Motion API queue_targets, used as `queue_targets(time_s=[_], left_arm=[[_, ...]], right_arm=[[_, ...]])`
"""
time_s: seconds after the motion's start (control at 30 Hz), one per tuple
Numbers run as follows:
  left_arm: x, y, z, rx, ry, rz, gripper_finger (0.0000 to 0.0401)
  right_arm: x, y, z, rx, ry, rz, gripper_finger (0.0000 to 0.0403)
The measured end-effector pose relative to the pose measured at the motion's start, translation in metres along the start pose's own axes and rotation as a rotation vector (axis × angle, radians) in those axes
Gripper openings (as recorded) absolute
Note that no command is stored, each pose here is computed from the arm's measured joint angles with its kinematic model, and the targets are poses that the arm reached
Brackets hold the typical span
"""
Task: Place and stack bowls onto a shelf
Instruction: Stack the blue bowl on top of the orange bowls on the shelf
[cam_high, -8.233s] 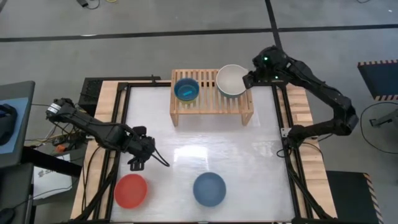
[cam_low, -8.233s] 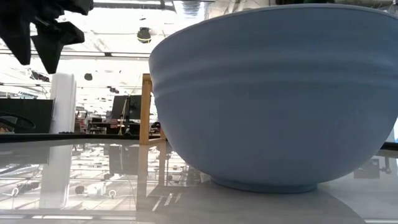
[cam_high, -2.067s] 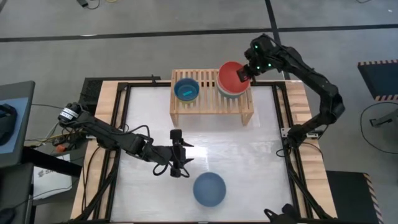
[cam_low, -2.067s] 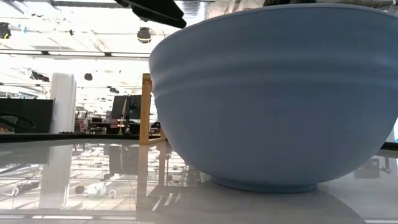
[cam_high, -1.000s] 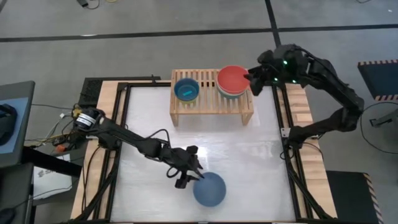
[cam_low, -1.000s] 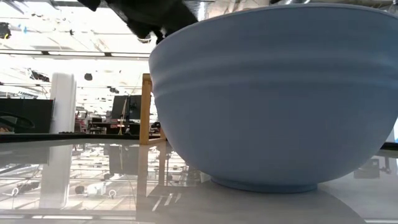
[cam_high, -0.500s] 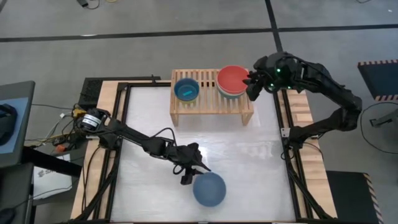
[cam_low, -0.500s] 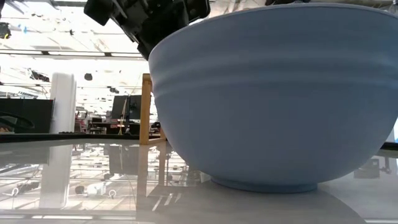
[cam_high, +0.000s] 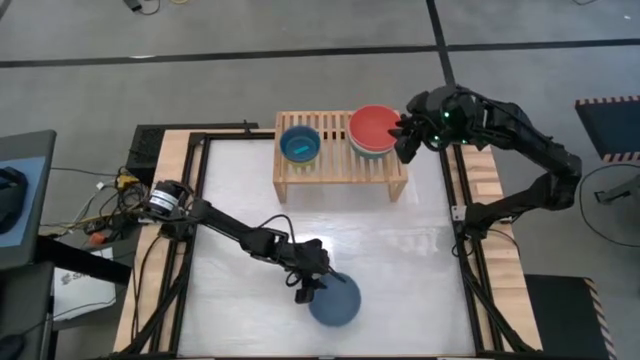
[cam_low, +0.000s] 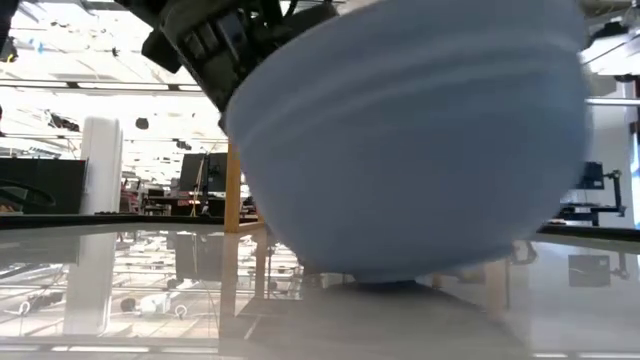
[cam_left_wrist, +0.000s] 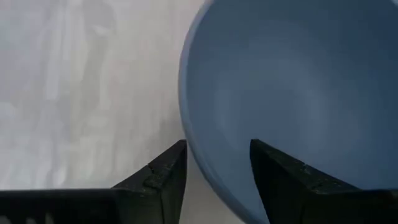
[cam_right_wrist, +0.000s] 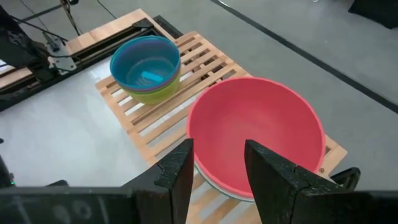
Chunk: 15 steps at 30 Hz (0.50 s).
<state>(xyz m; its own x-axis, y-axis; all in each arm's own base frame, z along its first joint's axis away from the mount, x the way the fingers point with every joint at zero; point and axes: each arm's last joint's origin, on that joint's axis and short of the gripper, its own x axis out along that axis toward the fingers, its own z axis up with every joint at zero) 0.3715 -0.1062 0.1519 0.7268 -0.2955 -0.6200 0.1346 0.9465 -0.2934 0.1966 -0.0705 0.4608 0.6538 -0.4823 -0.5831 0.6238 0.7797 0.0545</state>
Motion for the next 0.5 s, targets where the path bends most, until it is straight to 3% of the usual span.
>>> queue_targets(time_s=[0.13,0.3,0.5], left_arm=[[-0.001,0.005,-0.001,-0.009,0.049,0.031,0.0123],[-0.006,0.004,0.006,0.031,0.1,0.093,0.0024],[-0.011,-0.003,0.016,0.088,0.15,0.206,0.0007]], right_arm=[[0.0,0.001,0.0,0.001,0.0,0.003,0.0169],[-0.001,0.005,-0.002,0.008,0.007,0.021,0.0169],[-0.006,0.027,-0.014,-0.038,0.043,0.061,0.0169]])
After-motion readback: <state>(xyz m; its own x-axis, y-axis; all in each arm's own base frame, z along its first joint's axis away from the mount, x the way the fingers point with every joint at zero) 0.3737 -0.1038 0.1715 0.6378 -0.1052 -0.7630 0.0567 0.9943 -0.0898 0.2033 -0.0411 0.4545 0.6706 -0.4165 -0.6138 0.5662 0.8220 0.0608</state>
